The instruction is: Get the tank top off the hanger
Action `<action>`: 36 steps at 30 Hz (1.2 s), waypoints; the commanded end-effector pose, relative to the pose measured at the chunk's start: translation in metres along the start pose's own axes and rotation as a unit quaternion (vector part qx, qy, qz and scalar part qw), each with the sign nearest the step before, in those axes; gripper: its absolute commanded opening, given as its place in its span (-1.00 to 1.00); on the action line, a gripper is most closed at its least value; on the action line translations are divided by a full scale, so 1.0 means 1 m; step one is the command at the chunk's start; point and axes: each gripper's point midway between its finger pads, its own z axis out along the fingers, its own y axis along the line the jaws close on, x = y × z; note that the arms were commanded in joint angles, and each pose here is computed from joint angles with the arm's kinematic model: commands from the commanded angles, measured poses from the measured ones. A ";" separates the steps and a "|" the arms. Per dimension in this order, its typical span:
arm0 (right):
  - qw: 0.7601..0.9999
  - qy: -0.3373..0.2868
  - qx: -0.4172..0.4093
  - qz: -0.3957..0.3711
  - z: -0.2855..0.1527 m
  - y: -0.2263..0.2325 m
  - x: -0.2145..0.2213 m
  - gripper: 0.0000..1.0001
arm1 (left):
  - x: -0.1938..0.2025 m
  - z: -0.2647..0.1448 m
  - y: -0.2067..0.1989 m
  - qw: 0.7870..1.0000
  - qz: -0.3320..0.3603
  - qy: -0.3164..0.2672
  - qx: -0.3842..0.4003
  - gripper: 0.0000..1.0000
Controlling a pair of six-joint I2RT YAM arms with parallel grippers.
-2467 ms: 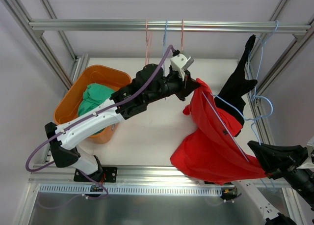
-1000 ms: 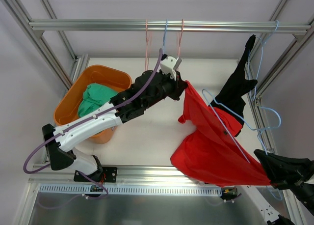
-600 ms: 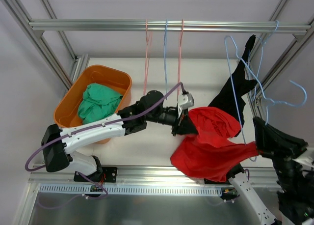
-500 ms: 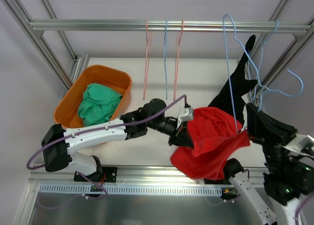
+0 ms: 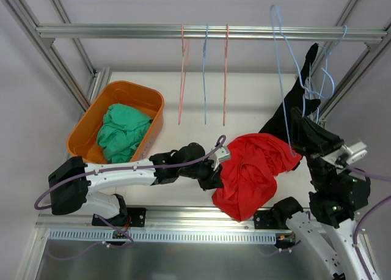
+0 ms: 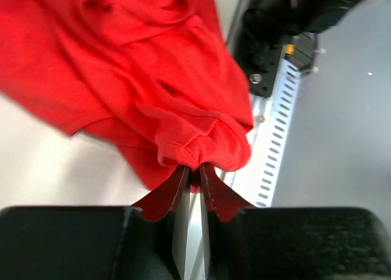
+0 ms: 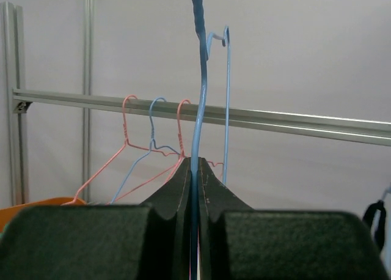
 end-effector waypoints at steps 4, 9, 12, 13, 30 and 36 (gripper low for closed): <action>0.986 0.157 0.063 0.007 -0.045 -0.019 0.040 -0.99 | -0.007 -0.013 0.038 0.992 -0.024 -0.039 -0.119 -0.39; 0.943 0.299 0.117 0.084 -0.084 -0.021 0.049 -0.99 | -0.013 -0.041 0.059 0.977 -0.026 -0.064 -0.201 0.97; 0.934 0.323 0.125 0.085 -0.083 -0.023 0.047 -0.99 | -0.006 -0.050 0.065 0.974 -0.020 -0.052 -0.220 0.97; 0.929 0.337 0.131 0.081 -0.077 -0.025 0.053 -0.99 | -0.006 -0.053 0.062 0.975 -0.018 -0.054 -0.217 0.97; 0.922 0.337 0.152 0.117 0.108 -0.032 0.118 -0.99 | 0.002 -0.071 0.039 0.983 -0.030 -0.071 -0.165 0.97; 0.924 0.324 0.153 0.129 0.125 -0.025 0.134 -0.99 | 0.004 -0.063 0.037 0.984 -0.026 -0.059 -0.165 0.97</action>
